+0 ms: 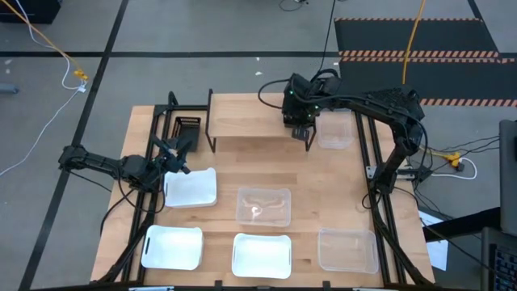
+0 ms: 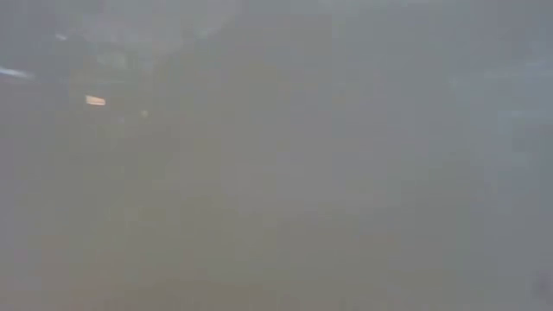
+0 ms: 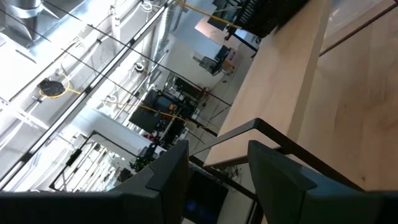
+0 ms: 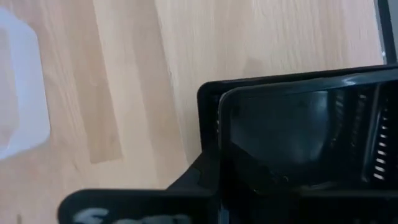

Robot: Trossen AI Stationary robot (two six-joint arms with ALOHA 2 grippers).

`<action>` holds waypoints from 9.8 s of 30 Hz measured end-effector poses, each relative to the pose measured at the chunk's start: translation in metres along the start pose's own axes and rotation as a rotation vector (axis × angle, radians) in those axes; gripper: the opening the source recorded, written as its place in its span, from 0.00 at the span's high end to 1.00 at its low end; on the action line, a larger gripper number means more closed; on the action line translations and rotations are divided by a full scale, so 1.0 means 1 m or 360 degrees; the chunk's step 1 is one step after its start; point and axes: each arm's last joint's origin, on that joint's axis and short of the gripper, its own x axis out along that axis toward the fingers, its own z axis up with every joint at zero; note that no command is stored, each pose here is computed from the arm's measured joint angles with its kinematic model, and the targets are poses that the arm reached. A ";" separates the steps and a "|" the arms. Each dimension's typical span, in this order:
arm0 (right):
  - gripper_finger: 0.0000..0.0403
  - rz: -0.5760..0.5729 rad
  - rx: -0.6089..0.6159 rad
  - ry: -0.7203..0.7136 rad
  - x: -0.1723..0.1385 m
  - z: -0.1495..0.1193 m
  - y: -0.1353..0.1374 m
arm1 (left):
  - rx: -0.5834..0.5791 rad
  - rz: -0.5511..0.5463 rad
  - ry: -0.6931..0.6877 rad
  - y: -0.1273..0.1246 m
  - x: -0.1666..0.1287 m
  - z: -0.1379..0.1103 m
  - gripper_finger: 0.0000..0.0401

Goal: Stack baskets on shelf by color
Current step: Stack the bottom black bin on the black bin on the shelf, then stack the black bin on the black bin on the shelf

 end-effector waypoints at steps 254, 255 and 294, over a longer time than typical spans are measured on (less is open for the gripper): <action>0.67 -0.0060 -0.0924 -0.1916 -0.019 -0.118 0.130 | 0.0153 -0.1565 -0.0297 0.074 0.042 0.131 0.99; 0.67 -0.0121 -0.0946 -0.1899 -0.027 -0.113 0.131 | 0.0167 -0.1639 -0.0389 0.070 0.041 0.135 0.99; 0.79 0.1231 -0.1334 -0.1400 0.004 0.011 0.166 | 0.0293 -0.2038 -0.1287 -0.006 0.108 0.160 0.99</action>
